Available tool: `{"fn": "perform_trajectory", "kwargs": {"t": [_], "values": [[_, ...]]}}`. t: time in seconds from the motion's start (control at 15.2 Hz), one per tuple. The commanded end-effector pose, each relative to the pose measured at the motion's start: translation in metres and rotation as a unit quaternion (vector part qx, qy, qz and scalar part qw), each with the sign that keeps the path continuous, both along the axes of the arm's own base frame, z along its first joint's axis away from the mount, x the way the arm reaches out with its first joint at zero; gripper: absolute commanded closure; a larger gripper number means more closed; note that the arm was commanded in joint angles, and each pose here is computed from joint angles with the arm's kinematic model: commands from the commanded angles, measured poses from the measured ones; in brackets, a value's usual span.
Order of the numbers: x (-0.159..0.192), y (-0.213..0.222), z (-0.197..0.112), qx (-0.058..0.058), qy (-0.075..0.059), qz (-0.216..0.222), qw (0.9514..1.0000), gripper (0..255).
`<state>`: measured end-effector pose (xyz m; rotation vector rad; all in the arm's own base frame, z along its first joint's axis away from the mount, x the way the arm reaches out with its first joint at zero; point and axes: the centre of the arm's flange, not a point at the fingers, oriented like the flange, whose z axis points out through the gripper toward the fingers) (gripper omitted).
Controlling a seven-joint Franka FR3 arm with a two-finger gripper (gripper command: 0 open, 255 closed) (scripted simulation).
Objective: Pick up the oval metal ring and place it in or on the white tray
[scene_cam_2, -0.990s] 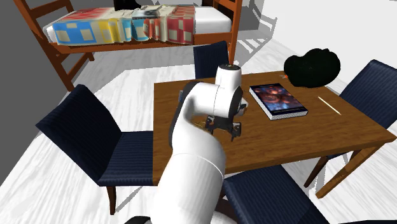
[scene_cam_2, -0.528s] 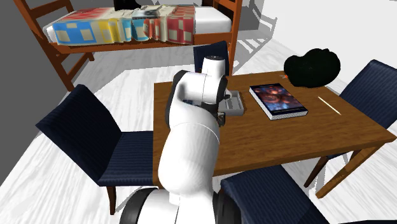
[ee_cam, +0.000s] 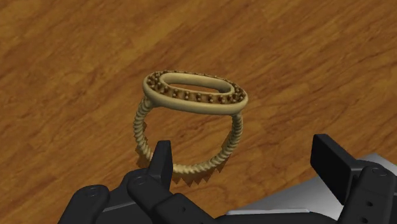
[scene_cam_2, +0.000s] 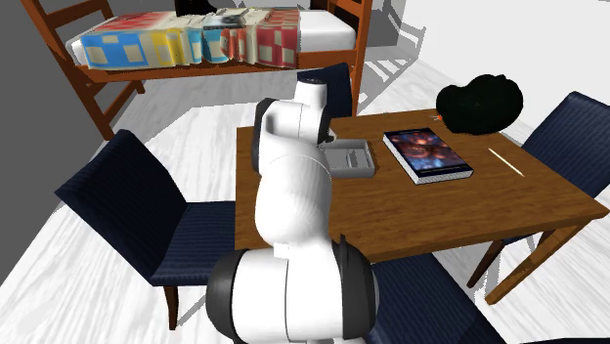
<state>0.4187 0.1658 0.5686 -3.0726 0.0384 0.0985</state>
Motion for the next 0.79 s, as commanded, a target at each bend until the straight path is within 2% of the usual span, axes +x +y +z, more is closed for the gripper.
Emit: {"fn": "perform_trajectory", "kwargs": {"t": [0.0, 0.26, 0.73], "values": [[0.001, 0.002, -0.010, 0.001, 0.000, 0.000, 1.0000, 0], [0.000, 0.003, -0.034, 0.001, 0.000, 0.000, 1.0000, 0], [0.000, 0.003, -0.034, 0.001, 0.000, 0.000, 1.0000, 0]]}}
